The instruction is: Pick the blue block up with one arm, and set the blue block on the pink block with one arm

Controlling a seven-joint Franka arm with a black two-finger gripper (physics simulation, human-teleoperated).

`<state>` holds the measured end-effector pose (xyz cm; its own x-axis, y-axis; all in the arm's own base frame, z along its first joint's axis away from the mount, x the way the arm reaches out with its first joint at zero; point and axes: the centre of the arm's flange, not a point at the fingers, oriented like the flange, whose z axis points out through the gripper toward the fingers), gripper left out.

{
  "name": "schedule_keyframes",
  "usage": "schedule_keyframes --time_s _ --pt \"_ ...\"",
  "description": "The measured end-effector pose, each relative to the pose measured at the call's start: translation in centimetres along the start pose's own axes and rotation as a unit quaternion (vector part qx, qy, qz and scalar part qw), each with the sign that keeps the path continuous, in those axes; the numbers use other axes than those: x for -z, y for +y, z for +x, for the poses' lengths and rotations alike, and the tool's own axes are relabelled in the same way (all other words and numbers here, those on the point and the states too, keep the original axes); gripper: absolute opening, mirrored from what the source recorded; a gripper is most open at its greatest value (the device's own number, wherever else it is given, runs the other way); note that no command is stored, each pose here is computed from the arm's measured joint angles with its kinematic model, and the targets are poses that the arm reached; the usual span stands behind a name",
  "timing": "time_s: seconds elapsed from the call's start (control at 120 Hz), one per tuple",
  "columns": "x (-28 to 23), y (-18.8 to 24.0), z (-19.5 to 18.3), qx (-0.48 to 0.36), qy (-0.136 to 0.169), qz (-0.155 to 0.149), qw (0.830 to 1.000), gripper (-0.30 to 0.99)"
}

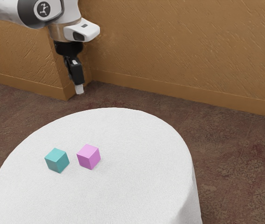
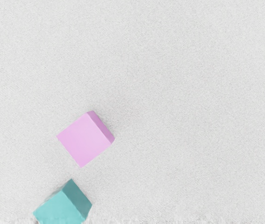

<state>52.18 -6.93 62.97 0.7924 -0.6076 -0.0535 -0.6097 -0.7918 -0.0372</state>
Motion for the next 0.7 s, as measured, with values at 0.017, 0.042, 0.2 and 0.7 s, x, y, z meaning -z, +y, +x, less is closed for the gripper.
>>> schedule_keyframes --time_s 0.017,0.042,0.2,0.7 --pt "-0.1 -1.0 -0.6 0.009 -0.001 -0.001 1.0 0.69" --pt "-0.3 -2.2 -1.3 0.021 -0.004 -0.002 1.0 0.69" --pt "-0.4 -2.0 -1.5 0.01 -0.022 0.006 1.0 0.69" --pt "-21.7 -8.9 -19.7 0.158 -0.123 -0.097 0.975 0.69"
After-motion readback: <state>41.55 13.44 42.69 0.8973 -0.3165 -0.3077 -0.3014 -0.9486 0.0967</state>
